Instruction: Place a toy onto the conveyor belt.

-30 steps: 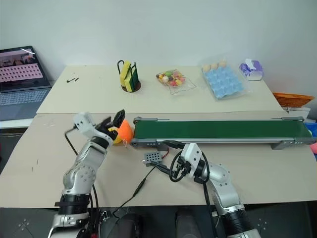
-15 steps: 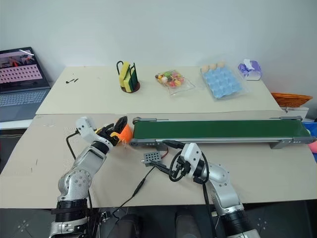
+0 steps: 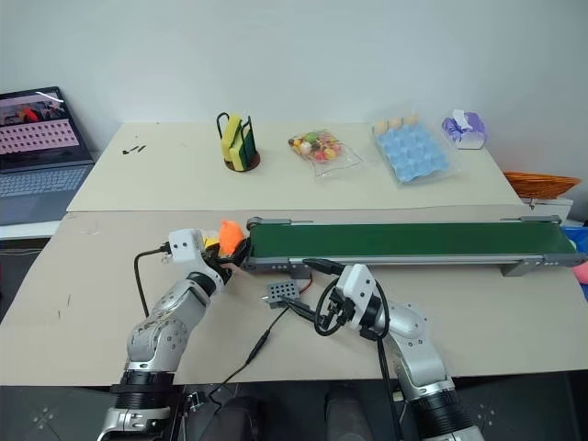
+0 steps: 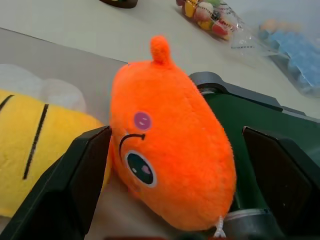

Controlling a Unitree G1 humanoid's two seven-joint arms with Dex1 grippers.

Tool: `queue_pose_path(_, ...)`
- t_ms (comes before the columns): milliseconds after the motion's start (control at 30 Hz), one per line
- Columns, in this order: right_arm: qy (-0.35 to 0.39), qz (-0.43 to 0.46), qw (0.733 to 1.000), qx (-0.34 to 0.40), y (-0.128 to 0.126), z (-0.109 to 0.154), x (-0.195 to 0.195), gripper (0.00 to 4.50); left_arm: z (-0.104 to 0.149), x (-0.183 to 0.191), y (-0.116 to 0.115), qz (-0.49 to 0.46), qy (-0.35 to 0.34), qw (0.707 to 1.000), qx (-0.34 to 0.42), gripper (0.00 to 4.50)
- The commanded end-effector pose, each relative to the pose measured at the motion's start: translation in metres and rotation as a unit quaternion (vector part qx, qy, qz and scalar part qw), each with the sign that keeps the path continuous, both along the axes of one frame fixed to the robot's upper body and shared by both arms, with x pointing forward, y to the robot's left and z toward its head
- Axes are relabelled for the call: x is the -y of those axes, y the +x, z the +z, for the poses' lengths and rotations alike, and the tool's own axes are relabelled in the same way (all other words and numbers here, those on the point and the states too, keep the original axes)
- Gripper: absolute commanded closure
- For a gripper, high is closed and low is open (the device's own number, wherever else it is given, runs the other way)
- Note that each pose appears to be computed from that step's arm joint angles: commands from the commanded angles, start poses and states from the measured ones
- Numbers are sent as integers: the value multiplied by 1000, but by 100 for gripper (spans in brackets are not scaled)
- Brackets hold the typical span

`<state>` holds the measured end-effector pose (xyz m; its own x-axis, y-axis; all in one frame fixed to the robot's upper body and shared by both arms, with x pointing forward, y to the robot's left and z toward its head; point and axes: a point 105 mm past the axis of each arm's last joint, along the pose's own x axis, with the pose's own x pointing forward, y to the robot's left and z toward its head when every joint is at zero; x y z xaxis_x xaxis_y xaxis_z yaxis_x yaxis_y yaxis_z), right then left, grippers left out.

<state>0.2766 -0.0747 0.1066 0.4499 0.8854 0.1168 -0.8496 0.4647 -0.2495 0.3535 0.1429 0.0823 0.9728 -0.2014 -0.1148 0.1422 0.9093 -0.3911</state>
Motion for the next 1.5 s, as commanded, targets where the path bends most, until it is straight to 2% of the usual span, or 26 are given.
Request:
queue_pose_path(33,15,-5,1000,22,-1,13,2,0,9,-5,3,10,2,1000,17,2)
queue_pose_path(67,14,-5,1000,22,0,13,2,0,10,-5,4,10,1,1000,18,2)
queue_pose_path(167,13,-4,1000,23,0,13,2,0,12,-5,5,12,-1,1000,23,88)
queue_pose_path(333,13,-4,1000,24,2,13,1,0,14,-2,6,4,-6,1000,27,286)
queue_pose_path(367,13,-4,1000,25,2,13,1,0,14,-2,6,3,-5,1000,26,312)
queue_pose_path(600,12,-5,1000,24,3,13,1,0,18,-4,9,16,11,999,33,312)
queue_pose_path(667,10,-5,1000,24,3,12,2,0,36,-11,11,44,46,995,76,312)
queue_pose_path(700,10,-5,1000,24,2,12,2,0,49,-18,11,69,88,987,113,312)
queue_pose_path(800,8,-4,1000,22,2,11,2,0,110,-18,0,122,268,914,280,312)
queue_pose_path(867,7,-4,1000,21,2,10,1,0,128,-3,-9,115,361,855,354,312)
queue_pose_path(933,7,-4,1000,21,2,10,1,0,134,22,-19,76,449,783,423,312)
queue_pose_path(967,7,-5,1000,21,3,10,1,0,128,38,-24,36,493,743,451,312)
queue_pose_path(1033,9,-5,1000,21,3,11,1,0,108,55,-29,-26,543,695,471,312)
queue_pose_path(1233,11,-4,1000,23,5,12,1,0,66,61,-20,-143,607,636,455,312)
queue_pose_path(1400,15,-6,1000,23,5,13,0,0,59,61,-9,-189,625,616,440,312)
queue_pose_path(1500,17,-7,1000,23,6,13,0,0,52,62,-5,-215,623,623,421,312)
